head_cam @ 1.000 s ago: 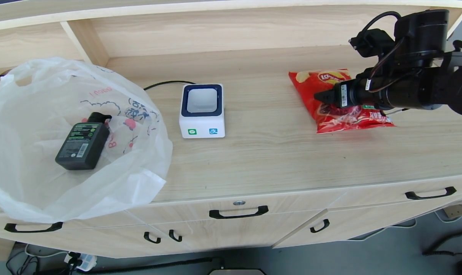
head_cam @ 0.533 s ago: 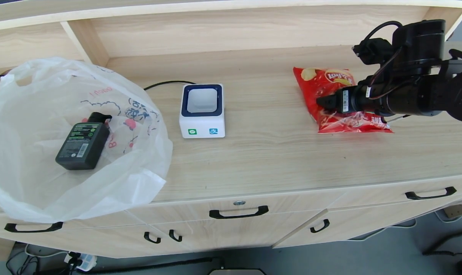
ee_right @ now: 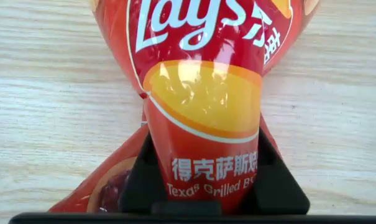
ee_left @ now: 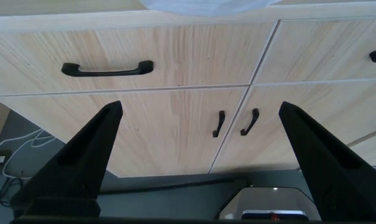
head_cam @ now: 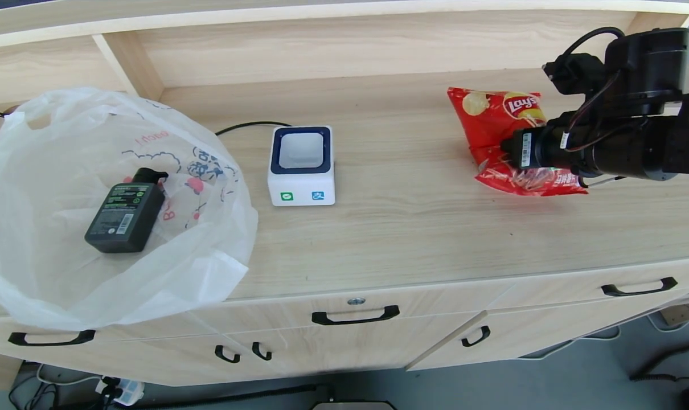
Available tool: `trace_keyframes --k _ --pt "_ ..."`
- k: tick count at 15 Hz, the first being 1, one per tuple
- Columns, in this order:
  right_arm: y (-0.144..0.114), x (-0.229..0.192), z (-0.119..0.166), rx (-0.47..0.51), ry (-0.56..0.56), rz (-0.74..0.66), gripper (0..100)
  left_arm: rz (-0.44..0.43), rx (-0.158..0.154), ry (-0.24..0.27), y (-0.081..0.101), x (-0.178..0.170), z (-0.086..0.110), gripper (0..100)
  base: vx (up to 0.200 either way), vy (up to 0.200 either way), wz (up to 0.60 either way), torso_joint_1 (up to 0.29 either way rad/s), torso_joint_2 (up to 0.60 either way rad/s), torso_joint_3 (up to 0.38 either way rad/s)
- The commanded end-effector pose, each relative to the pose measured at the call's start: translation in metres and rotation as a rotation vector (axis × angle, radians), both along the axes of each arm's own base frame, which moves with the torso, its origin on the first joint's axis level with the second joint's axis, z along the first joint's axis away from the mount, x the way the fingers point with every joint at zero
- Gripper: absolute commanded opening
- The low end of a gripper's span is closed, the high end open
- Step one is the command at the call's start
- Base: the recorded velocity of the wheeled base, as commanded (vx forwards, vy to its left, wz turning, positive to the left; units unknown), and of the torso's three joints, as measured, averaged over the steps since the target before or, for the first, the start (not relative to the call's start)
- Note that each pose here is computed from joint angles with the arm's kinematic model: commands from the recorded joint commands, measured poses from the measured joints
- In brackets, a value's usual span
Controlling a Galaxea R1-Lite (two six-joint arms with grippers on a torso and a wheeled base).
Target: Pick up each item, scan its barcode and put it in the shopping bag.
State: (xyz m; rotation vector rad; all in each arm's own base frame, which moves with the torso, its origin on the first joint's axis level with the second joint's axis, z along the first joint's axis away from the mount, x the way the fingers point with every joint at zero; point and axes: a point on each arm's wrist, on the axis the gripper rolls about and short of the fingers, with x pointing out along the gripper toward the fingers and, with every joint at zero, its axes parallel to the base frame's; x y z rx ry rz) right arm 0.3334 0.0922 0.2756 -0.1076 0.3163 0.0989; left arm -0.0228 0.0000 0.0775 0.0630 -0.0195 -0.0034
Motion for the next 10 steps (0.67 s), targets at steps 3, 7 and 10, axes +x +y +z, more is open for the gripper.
trace_keyframes --k 3,7,10 --pt "-0.001 -0.005 0.003 0.015 -0.012 0.002 0 -0.001 -0.006 0.003 0.0 0.0 0.0 100 0.0 0.0 0.0 0.0 0.0 0.0" --pt "0.0 -0.017 0.024 0.034 -0.087 0.015 0 0.001 -0.003 0.002 0.0 0.0 0.0 100 0.0 0.0 0.0 0.0 0.0 0.0" --pt "0.018 -0.039 0.04 0.044 -0.138 0.058 0 -0.001 -0.002 0.002 0.0 0.0 0.0 100 0.0 0.0 0.0 0.0 0.0 0.0"
